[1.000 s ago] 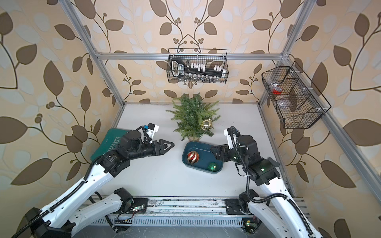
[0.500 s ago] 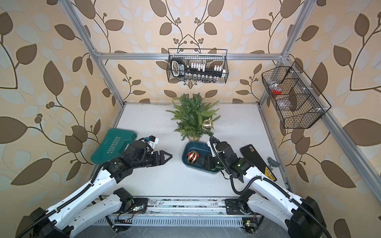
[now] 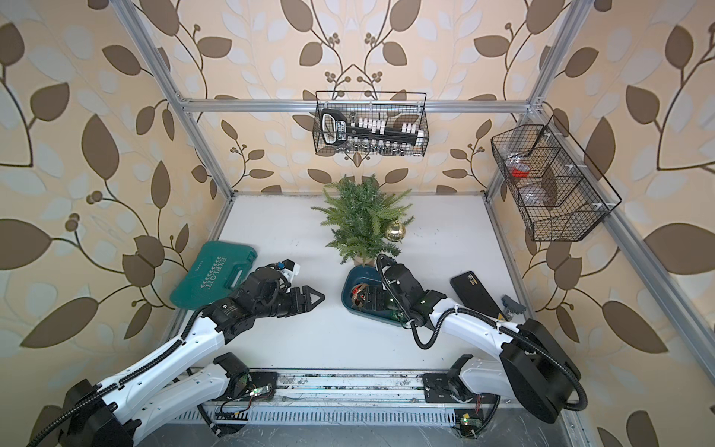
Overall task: Decorate the small christmas tree with ornaments
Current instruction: Pick up an ornament from the container.
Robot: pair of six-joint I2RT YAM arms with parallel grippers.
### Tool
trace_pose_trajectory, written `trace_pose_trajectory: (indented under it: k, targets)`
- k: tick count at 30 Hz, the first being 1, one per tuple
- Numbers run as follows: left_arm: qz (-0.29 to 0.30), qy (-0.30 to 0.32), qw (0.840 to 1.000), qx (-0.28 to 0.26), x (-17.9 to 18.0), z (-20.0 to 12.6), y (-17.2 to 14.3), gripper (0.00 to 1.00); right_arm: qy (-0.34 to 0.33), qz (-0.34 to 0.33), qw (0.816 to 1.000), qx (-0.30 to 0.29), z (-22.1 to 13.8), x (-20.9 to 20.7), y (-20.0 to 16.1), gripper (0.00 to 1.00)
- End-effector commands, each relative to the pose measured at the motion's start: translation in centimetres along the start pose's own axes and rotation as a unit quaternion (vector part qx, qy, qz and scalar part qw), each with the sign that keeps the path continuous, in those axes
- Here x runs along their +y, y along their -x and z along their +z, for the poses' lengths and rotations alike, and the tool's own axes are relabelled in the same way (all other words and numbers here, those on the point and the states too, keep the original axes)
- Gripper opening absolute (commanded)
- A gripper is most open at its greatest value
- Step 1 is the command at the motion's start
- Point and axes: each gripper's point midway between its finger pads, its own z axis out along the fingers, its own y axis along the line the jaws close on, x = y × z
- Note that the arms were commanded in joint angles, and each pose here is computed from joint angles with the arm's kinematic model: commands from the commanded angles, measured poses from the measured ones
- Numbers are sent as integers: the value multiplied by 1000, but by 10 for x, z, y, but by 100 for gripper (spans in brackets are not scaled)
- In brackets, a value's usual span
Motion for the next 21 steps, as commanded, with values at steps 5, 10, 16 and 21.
trace_pose_trajectory:
  k: [5, 10, 16, 21]
  targets:
    - [3, -1, 1000, -10, -1, 6, 5, 74, 10, 4, 1000, -12, 17, 9, 6, 85]
    - [1, 1, 1000, -8, 1, 7, 4, 74, 13, 6, 1000, -6, 28, 11, 5, 84]
    - [-3, 3, 1000, -7, 3, 8, 3, 73, 2, 8, 1000, -8, 38, 7, 6, 84]
    - [-4, 2, 1000, -7, 3, 10, 3, 73, -8, 8, 1000, -9, 46, 2, 7, 82]
